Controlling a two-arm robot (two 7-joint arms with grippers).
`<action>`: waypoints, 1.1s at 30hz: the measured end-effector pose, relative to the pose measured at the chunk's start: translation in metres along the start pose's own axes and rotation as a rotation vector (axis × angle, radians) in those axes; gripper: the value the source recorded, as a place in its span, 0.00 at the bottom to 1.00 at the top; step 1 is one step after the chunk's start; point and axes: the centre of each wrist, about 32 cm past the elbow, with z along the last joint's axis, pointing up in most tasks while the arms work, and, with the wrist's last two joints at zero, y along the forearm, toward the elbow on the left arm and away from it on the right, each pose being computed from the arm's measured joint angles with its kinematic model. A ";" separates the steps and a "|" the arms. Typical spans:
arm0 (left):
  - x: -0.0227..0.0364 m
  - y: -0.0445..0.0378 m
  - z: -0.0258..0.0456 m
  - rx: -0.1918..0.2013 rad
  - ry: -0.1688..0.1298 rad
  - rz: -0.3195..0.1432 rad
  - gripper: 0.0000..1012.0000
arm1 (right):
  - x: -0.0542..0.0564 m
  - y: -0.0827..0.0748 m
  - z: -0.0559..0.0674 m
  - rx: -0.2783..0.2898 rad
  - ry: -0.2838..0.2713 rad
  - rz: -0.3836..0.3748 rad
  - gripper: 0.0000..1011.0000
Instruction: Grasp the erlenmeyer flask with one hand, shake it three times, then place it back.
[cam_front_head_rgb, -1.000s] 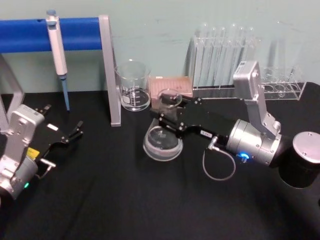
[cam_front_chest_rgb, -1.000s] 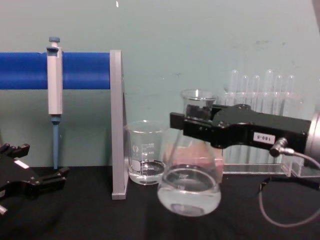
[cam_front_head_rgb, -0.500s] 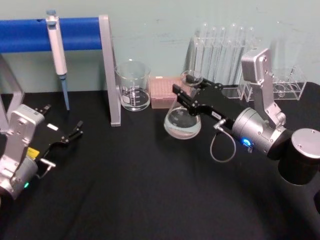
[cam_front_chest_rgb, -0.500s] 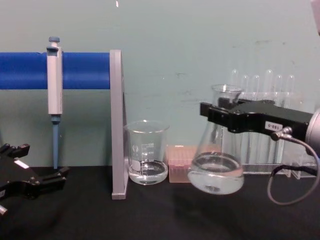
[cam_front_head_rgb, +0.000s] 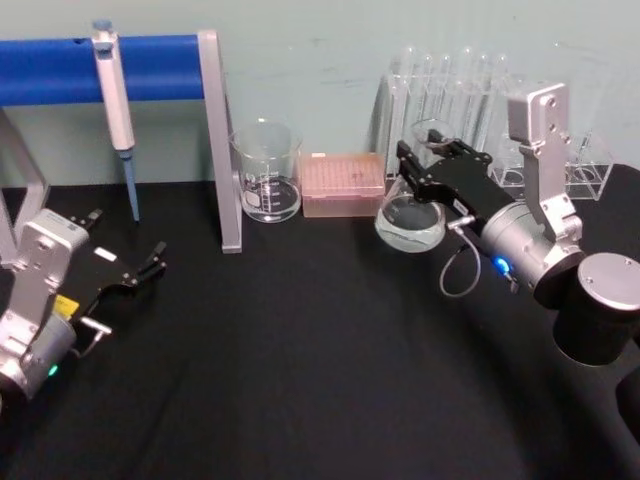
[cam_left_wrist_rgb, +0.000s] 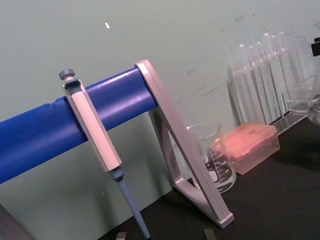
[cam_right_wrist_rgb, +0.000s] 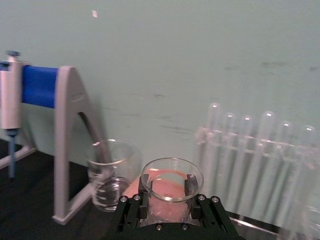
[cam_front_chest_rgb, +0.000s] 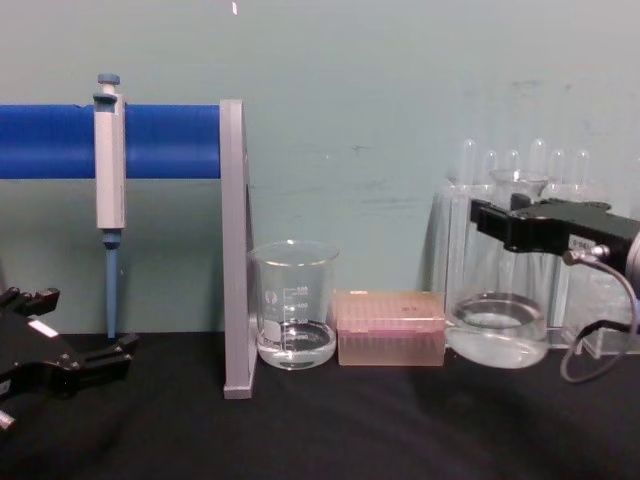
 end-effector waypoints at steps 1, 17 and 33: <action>0.0000 0.0000 0.0000 0.000 0.000 0.000 0.99 | 0.000 0.000 0.000 -0.003 -0.001 -0.016 0.45; 0.0000 0.0000 0.0000 0.000 0.000 0.000 0.99 | 0.001 0.001 -0.002 -0.018 -0.006 -0.069 0.45; 0.0000 0.0000 0.0000 0.000 0.000 0.000 0.99 | 0.002 -0.001 -0.001 -0.009 -0.027 0.083 0.45</action>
